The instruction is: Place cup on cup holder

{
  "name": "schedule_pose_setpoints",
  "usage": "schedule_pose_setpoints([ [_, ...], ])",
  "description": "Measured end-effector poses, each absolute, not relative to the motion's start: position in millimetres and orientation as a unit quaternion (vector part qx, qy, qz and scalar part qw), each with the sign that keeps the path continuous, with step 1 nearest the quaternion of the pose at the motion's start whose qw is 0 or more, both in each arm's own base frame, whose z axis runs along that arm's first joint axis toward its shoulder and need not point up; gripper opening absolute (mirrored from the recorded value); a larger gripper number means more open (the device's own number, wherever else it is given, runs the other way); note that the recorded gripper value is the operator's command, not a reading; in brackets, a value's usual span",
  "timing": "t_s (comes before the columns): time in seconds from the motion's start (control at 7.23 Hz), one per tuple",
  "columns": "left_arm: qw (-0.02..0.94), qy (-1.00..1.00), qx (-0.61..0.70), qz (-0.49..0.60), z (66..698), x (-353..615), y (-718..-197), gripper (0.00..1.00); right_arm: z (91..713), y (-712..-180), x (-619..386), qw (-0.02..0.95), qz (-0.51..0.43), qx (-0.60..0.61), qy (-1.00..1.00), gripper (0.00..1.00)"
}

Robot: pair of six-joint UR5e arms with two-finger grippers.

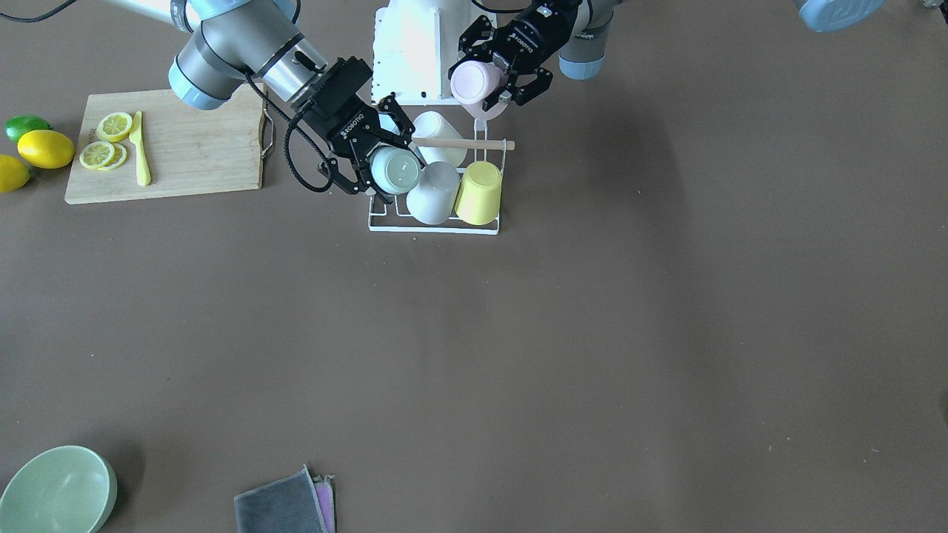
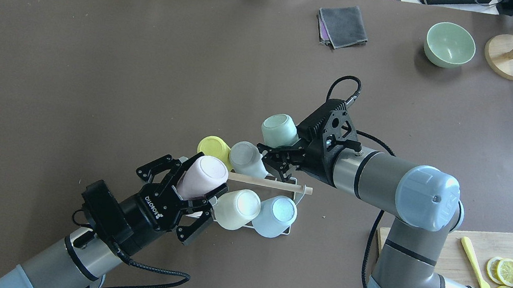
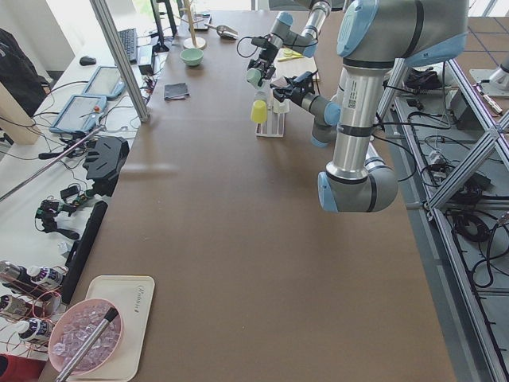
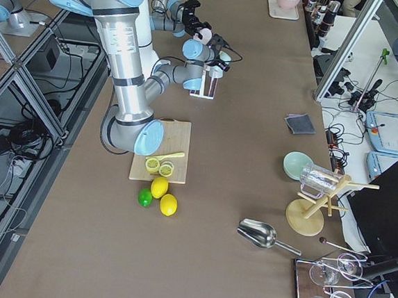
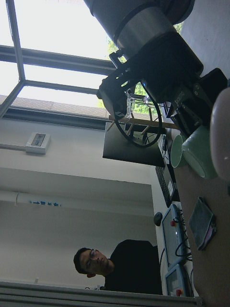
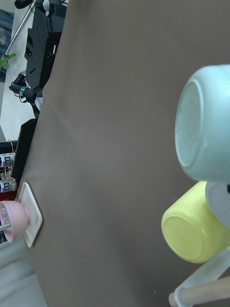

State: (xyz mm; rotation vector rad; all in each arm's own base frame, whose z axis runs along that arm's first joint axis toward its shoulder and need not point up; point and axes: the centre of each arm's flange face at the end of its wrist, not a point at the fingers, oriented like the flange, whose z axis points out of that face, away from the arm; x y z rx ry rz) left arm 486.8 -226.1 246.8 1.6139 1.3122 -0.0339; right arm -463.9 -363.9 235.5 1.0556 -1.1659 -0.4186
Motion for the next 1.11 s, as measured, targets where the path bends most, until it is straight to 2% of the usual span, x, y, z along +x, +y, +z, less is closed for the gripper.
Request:
schedule_pose_setpoints([
  [0.41, 0.509, 0.542, 0.669, -0.01, 256.3, 497.5, -225.9, 0.0, 236.9, -361.3, -462.8, 0.687, -0.187, 0.469, -0.522, 0.0],
  [0.55, 0.511, 0.541, 0.669, -0.009, 258.0, 499.3, -225.9, 0.0, 238.6, -360.5, -462.1, 0.688, -0.187, 0.469, -0.522, 0.04],
  [0.69, 0.512, 0.539, 0.668, -0.007, 259.4, 500.7, -226.0, 0.0, 240.1, -359.9, -462.1, 0.688, -0.188, 0.468, -0.522, 0.17],
  [0.83, 0.512, 0.539, 0.669, -0.007, 260.0, 501.2, -226.3, 0.0, 240.6, -359.0, -462.3, 0.688, -0.187, 0.466, -0.523, 0.99],
  [1.11, 0.513, 0.538, 0.669, -0.007, 259.8, 501.3, -226.6, 0.0, 240.3, -356.6, -463.0, 0.689, -0.18, 0.46, -0.53, 1.0],
])
